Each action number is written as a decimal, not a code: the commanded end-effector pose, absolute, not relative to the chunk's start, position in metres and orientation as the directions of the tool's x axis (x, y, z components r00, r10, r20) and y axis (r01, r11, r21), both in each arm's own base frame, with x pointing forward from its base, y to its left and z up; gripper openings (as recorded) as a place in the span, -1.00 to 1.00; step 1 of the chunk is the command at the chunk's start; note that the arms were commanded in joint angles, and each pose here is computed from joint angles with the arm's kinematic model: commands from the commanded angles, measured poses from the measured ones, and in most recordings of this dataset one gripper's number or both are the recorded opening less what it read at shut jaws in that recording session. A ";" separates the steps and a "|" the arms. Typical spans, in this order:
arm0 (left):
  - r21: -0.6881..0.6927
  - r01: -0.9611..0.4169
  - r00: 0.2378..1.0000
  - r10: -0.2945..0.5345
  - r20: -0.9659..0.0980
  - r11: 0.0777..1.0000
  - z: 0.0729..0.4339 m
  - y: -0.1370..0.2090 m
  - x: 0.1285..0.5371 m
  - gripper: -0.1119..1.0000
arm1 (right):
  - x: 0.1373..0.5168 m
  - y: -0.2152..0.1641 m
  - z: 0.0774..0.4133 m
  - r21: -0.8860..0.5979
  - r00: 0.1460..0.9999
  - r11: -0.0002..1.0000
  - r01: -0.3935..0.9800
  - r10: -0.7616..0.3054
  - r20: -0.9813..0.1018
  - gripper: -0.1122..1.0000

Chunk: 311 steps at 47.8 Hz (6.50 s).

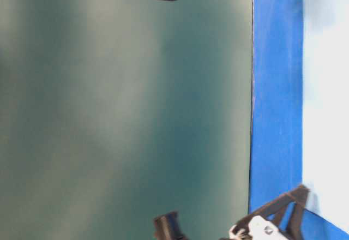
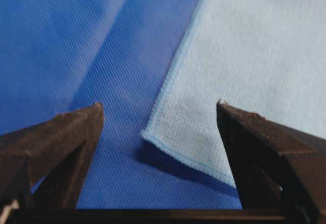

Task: Fold the light blue towel.
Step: 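Move both grippers to the far corners of the light blue towel and grasp them, then pull both far corners toward the near edge, folding the towel in half, then release the corners and move both grippers to the folded edge's ends, then grasp both ends of the folded towel strip with both grippers, then lift the strip and rotate it, right gripper moving up, left down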

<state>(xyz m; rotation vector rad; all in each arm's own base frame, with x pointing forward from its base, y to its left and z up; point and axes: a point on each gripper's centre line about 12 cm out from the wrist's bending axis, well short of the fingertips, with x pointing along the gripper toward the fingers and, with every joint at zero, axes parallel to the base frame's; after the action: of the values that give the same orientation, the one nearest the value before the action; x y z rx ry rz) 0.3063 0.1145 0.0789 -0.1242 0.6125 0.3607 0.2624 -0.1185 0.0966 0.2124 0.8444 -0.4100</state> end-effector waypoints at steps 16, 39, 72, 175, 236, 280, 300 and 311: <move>-0.002 -0.362 0.725 0.280 -0.630 0.932 0.070 0.115 0.307 0.25 | 0.267 -0.121 0.091 0.022 0.583 0.899 0.437 -0.265 -0.768 -0.44; 0.026 -0.306 0.738 0.254 -0.625 0.952 0.090 0.104 0.311 -0.75 | 0.267 -0.122 0.108 0.022 0.605 0.900 0.436 -0.275 -0.747 -0.74; 0.042 -0.228 0.776 0.208 -0.596 0.973 0.141 0.082 0.310 -0.75 | 0.260 -0.102 0.150 0.048 0.643 0.911 0.409 -0.251 -0.723 -0.74; -0.059 0.157 0.711 -0.155 -0.686 0.986 0.149 -0.072 0.332 0.49 | 0.280 0.058 0.159 0.285 0.657 0.948 0.142 0.125 -0.744 0.29; -0.011 -0.034 0.631 0.013 -0.776 0.999 0.084 0.006 0.320 -0.10 | 0.278 -0.019 0.098 0.172 0.512 0.907 0.385 -0.055 -0.857 0.21; -0.016 -0.016 0.633 -0.003 -0.774 1.000 0.187 0.002 0.320 -0.75 | 0.274 -0.021 0.191 0.176 0.569 0.896 0.407 -0.098 -0.816 -0.77; -0.022 -0.016 0.694 -0.004 -0.720 1.000 0.228 0.001 0.306 -0.75 | 0.256 -0.023 0.240 0.192 0.668 0.905 0.381 -0.126 -0.733 -0.77; -0.024 -0.001 0.733 -0.015 -0.681 1.000 0.233 -0.004 0.314 -0.75 | 0.261 -0.035 0.240 0.165 0.674 0.901 0.401 -0.168 -0.720 -0.77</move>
<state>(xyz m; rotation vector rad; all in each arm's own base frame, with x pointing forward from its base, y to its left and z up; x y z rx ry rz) 0.3068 0.0007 0.2208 -0.0293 0.8067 0.0063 0.2570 -0.0265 0.2329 0.3280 0.8030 -0.3037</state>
